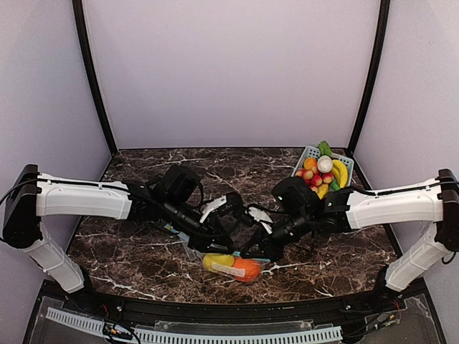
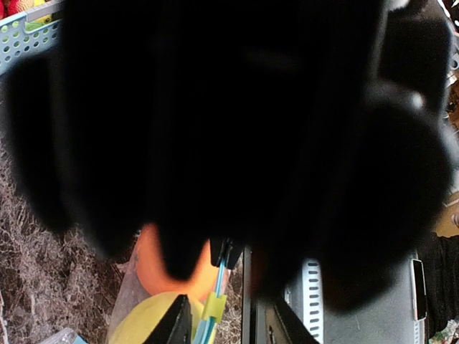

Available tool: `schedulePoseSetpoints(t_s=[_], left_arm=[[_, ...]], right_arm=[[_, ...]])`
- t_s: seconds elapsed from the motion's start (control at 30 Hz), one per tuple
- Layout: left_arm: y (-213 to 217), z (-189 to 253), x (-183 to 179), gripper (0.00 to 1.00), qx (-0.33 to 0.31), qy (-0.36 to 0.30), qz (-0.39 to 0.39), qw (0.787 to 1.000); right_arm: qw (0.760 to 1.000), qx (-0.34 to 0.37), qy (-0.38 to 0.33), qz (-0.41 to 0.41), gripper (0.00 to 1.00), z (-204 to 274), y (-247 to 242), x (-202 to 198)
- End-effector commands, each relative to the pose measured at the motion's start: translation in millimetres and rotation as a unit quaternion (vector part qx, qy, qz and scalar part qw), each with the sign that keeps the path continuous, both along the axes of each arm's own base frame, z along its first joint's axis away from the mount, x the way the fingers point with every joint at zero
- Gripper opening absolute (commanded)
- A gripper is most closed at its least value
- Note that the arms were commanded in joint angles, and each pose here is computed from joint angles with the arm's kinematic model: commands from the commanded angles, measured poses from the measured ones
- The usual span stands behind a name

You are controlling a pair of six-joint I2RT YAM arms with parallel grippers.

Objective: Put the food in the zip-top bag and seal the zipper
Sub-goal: Hold the zipper from the zipper food storage bag.

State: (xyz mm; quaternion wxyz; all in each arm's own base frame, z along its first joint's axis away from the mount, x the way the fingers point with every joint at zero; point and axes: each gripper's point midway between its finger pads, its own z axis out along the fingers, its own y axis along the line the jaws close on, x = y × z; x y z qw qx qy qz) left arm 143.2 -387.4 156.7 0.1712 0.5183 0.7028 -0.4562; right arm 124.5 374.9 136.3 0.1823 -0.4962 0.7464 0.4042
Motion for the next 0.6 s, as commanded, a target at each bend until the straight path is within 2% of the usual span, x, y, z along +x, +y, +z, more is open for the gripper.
schedulePoseSetpoints(t_s=[0.0, 0.1, 0.27, 0.4, 0.57], left_arm=[[-7, 4, -5, 0.29, -0.013, 0.015, -0.018, 1.000], [-7, 0, -7, 0.26, -0.010, 0.022, -0.022, 0.999], [-8, -10, -14, 0.32, 0.001, 0.033, -0.031, 0.999], [-8, -15, -13, 0.32, 0.010, 0.035, -0.025, 0.999], [-13, -5, -17, 0.36, -0.033, 0.059, -0.021, 0.997]], right_arm=[[0.999, 0.030, -0.015, 0.006, 0.00, 15, 12, 7], [0.999, 0.032, -0.017, 0.005, 0.00, 16, 12, 7], [0.999, 0.033, -0.019, 0.004, 0.00, 17, 12, 8], [0.999, 0.037, -0.022, 0.001, 0.00, 20, 11, 8], [0.999, 0.047, -0.026, -0.005, 0.00, 25, 9, 8]])
